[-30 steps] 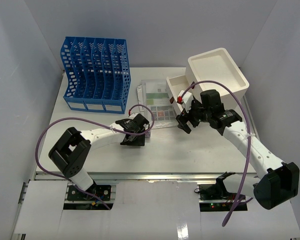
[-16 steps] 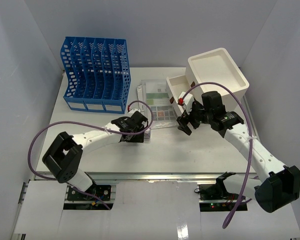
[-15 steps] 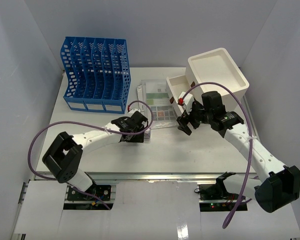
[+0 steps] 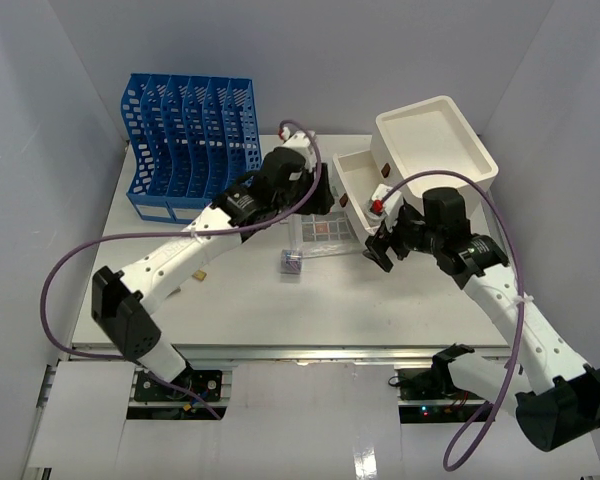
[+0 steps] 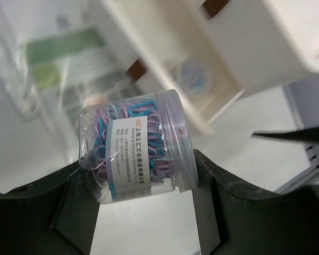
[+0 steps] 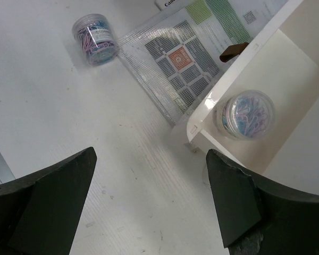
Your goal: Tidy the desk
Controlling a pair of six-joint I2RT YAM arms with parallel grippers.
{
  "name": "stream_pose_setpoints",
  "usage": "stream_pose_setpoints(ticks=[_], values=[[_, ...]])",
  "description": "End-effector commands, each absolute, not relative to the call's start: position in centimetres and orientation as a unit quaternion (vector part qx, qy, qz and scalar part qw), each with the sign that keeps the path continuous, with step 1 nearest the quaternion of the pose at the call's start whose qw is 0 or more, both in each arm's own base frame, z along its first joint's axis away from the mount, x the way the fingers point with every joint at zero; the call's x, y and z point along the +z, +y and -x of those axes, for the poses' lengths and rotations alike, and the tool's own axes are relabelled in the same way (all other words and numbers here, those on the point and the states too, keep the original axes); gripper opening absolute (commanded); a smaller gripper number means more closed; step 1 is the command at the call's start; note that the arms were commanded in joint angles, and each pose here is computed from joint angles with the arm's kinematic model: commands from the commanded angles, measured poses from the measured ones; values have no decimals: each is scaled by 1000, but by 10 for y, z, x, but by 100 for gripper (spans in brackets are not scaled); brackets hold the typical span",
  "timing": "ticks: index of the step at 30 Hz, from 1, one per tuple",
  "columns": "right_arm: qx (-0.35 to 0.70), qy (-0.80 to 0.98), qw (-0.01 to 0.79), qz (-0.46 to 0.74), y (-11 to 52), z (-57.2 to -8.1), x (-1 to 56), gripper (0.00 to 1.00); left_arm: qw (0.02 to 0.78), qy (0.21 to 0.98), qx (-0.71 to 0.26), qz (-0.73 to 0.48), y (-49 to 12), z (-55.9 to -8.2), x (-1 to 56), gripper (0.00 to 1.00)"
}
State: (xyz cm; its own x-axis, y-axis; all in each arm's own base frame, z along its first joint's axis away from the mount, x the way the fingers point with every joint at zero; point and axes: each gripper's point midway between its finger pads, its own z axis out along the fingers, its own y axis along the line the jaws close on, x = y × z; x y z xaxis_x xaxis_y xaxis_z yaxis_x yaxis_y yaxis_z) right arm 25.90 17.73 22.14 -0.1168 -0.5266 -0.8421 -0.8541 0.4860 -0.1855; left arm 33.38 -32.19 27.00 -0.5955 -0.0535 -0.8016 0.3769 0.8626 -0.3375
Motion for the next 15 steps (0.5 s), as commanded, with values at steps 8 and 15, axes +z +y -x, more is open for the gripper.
stream_pose_setpoints(ticks=[8,15], values=[[162,685,522,482,157,-242,251,90,478,792,-299,-236,-426,-449,286,26],[162,691,518,478,152,-239,245,90,483,799,-281,-222,-437,-477,260,68]])
